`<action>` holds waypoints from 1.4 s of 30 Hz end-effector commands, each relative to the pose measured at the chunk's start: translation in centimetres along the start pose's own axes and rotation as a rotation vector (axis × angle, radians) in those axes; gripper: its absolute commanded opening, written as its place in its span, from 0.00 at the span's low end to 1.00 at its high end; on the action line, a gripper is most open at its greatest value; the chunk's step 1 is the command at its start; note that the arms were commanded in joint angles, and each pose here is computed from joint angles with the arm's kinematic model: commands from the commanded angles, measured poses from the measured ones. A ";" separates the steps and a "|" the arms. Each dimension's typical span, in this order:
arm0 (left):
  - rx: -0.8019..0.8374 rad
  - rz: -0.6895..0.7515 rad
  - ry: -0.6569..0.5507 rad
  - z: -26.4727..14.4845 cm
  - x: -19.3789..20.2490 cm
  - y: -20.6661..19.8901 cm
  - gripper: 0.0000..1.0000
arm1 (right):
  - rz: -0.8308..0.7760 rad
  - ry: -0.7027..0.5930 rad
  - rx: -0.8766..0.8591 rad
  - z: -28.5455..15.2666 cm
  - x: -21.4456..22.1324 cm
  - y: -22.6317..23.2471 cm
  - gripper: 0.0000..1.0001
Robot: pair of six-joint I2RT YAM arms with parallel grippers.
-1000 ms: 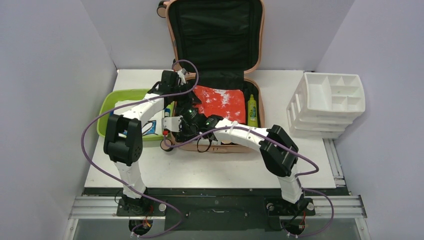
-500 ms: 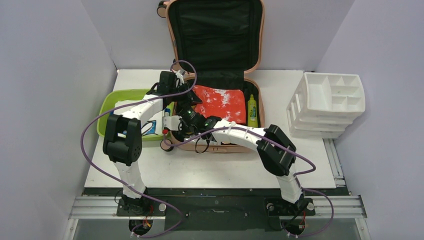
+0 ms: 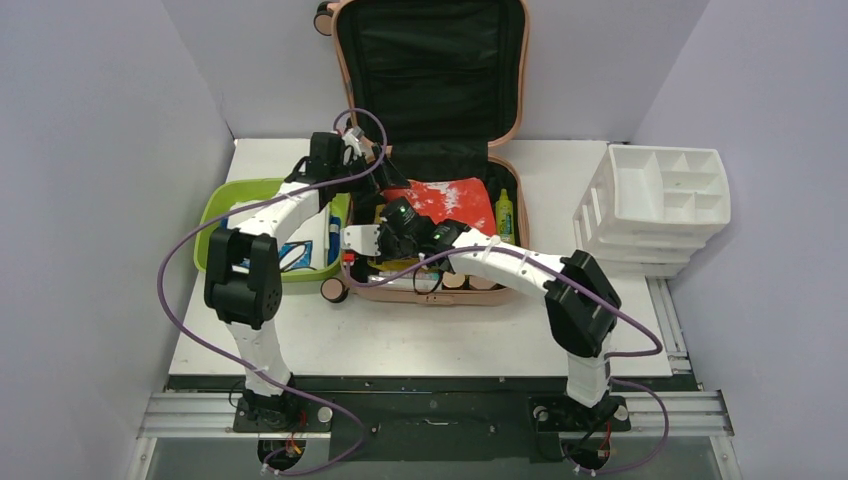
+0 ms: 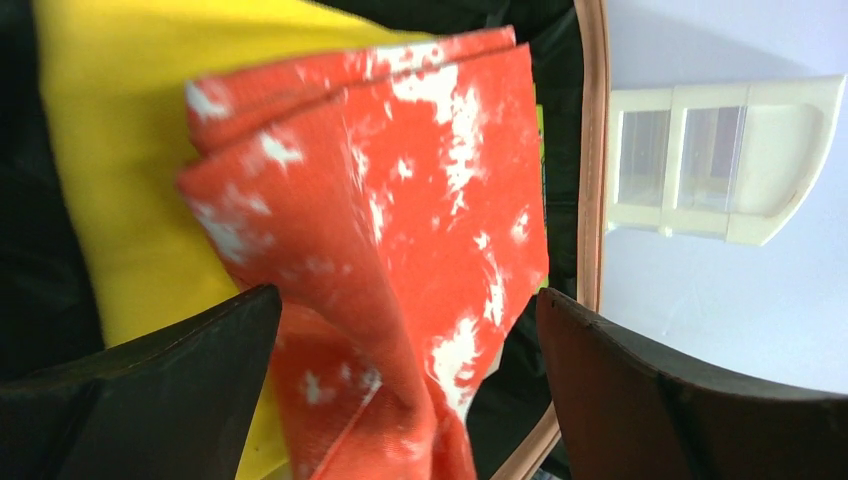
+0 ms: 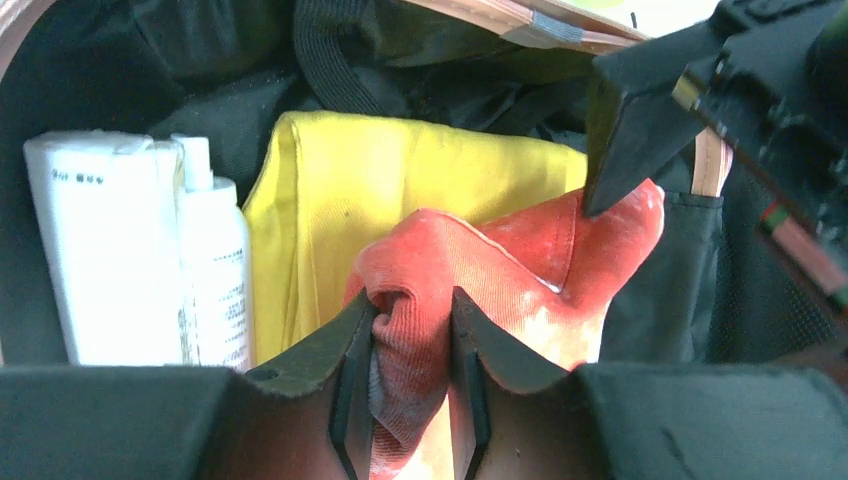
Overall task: Open, take out, and arrange the luggage
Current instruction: Pass from the left arm to the right, then pass from the right arm to the left
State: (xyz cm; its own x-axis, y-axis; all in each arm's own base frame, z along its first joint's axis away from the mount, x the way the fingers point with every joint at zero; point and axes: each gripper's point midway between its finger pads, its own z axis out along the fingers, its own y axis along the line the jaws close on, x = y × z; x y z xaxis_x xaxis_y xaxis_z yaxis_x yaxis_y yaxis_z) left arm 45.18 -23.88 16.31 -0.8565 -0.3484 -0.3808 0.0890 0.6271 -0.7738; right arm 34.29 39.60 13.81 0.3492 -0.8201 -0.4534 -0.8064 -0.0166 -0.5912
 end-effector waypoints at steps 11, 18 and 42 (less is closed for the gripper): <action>-0.111 0.043 -0.050 -0.5 -3.0 2.2 0.96 | 0.050 -0.098 -0.006 -5.2 0.8 -3.7 0.22; -0.105 0.012 0.026 0.9 -0.5 2.3 0.96 | 0.054 -0.098 -0.008 -5.4 0.7 -3.8 0.22; 0.028 0.005 0.206 4.1 5.9 0.5 0.28 | 0.099 -0.101 -0.020 -9.4 -1.0 -4.5 0.86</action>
State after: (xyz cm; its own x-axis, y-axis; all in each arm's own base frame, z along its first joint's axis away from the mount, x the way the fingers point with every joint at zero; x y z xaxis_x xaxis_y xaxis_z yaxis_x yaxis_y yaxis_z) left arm 42.39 -27.29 9.94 -0.9333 -0.2295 -0.2762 0.0471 0.6842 -0.7278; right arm 33.67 36.42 16.58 0.3129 -0.7970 -0.5167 -0.8745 -0.0295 -0.4841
